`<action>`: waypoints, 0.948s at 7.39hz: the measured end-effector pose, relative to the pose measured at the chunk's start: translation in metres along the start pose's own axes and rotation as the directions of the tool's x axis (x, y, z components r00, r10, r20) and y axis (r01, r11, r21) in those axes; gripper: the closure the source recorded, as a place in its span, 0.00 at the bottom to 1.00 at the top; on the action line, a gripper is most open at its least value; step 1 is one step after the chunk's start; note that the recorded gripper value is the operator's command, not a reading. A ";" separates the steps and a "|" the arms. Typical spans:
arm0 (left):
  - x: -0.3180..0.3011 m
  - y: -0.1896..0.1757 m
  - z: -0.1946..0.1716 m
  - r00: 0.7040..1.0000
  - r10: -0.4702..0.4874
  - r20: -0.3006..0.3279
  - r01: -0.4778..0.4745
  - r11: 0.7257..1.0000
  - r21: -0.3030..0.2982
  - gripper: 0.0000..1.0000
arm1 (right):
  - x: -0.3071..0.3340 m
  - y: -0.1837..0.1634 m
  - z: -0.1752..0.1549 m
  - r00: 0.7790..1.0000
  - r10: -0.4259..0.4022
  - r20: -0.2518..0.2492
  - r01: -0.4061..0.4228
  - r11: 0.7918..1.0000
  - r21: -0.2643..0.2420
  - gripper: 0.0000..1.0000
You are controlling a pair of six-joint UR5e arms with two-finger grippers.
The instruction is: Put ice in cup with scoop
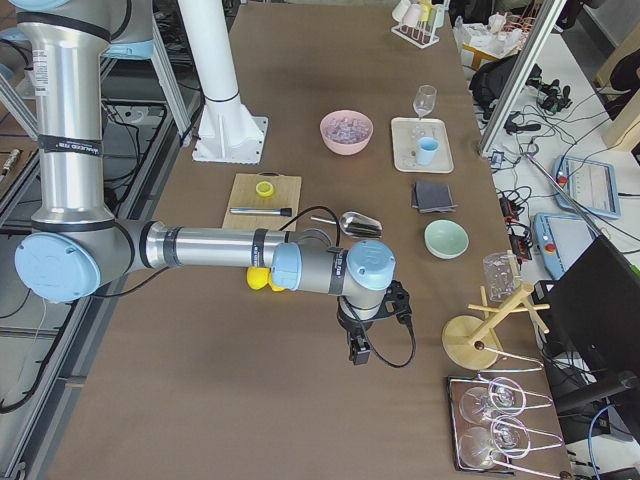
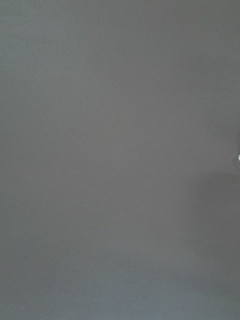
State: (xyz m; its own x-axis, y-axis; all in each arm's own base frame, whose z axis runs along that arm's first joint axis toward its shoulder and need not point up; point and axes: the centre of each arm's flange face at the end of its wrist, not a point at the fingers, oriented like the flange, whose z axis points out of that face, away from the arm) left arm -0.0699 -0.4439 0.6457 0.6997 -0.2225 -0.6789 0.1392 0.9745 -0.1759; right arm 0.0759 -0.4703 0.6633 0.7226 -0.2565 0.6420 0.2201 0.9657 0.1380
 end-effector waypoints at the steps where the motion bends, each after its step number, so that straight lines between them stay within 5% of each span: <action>1: -0.004 0.000 0.004 1.000 -0.005 0.000 0.005 1.000 -0.007 0.01 | 0.001 0.003 0.004 1.000 0.007 0.016 -0.007 1.000 -0.001 0.00; 5: -0.003 -0.002 0.017 1.000 -0.003 0.004 0.003 0.999 -0.034 0.01 | -0.004 0.015 -0.003 0.999 0.014 0.036 -0.015 1.000 0.025 0.00; 7: 0.013 -0.002 0.026 1.000 0.025 0.008 -0.025 0.998 -0.055 0.01 | -0.028 0.002 0.001 0.995 0.080 0.057 -0.081 0.997 0.015 0.00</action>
State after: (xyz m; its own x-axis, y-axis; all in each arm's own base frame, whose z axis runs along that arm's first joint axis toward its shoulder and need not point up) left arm -0.0428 -0.4479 0.6559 0.7082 -0.1977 -0.6777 0.0834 0.9767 -0.1977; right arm 0.0559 -0.4615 0.6464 0.6992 -0.1751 0.6931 0.1510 0.9838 0.0962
